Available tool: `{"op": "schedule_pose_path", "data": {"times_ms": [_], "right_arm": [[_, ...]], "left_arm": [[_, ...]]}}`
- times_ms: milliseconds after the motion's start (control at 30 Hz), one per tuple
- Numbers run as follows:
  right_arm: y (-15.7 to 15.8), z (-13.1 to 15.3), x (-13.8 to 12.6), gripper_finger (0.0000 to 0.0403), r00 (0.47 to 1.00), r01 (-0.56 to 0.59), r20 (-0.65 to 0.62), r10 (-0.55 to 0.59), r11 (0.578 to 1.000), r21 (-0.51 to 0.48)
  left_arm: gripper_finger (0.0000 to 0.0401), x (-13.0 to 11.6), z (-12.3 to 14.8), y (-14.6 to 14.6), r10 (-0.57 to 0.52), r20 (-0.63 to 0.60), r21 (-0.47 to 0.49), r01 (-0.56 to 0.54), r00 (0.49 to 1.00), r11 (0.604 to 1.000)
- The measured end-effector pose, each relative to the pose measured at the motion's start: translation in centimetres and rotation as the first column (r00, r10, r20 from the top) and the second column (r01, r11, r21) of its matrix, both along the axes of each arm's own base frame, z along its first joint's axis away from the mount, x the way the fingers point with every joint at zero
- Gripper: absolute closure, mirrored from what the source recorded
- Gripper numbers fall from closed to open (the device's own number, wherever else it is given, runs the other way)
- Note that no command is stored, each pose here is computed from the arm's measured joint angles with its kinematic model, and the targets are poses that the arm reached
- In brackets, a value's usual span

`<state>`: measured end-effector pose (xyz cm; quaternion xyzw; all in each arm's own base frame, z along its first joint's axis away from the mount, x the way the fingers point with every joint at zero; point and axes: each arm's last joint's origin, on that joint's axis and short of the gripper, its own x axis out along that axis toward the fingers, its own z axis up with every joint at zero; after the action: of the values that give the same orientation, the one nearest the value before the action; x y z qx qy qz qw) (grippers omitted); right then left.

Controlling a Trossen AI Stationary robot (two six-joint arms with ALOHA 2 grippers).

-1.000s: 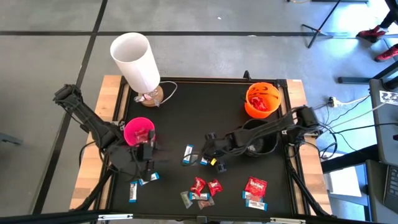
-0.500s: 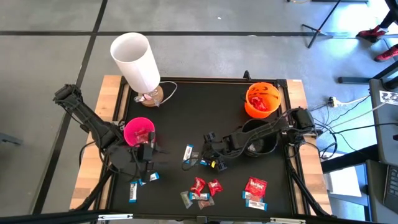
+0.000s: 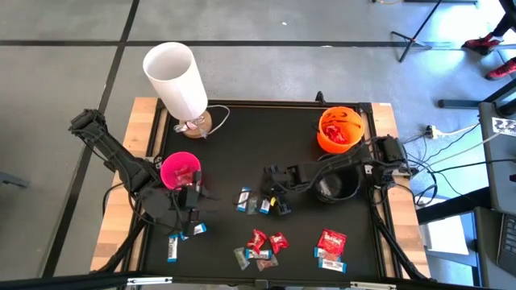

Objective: Sort candy
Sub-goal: Put the white chocolate into the black bucket

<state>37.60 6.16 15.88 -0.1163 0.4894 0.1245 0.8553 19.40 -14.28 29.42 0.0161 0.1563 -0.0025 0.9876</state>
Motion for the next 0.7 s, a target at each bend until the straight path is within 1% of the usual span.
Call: {"op": "schedule_pose_path", "data": {"times_ms": [100, 167, 233, 400, 633, 700], "right_arm": [[0.0, -0.1, 0.0, 0.0131, 1.0, -0.013, -0.001, 0.013, 1.0, -0.003], [0.2, -0.7, 0.2, 0.0131, 0.999, -0.036, -0.009, 0.036, 0.999, -0.003], [0.2, -1.7, 0.2, 0.0131, 0.998, -0.041, -0.041, 0.042, 0.999, 0.006], [0.4, -3.0, 0.5, 0.0132, 0.996, -0.049, -0.073, 0.052, 0.998, 0.034], [0.3, -2.9, 0.3, 0.0133, 0.996, -0.04, -0.083, 0.042, 0.999, 0.024], [0.3, -2.7, 0.3, 0.0139, 0.996, -0.037, -0.08, 0.038, 0.999, 0.016]], "left_arm": [[0.0246, 0.0, 0.0, 0.0, -0.001, 0.0, -0.001, 0.001, 1.0, 1.0], [0.0246, 0.0, 0.0, 0.0, -0.001, 0.0, -0.001, 0.001, 1.0, 1.0], [0.0246, 0.0, 0.0, 0.0, -0.001, -0.001, -0.001, 0.001, 1.0, 1.0], [0.0246, 0.0, 0.0, 0.0, -0.003, -0.004, -0.005, 0.003, 1.0, 1.0], [0.0246, 0.0, -0.1, 0.0, -0.003, -0.006, -0.004, 0.003, 1.0, 1.0], [0.0246, 0.0, -0.1, 0.0, -0.003, -0.006, -0.004, 0.003, 1.0, 1.0]]}}
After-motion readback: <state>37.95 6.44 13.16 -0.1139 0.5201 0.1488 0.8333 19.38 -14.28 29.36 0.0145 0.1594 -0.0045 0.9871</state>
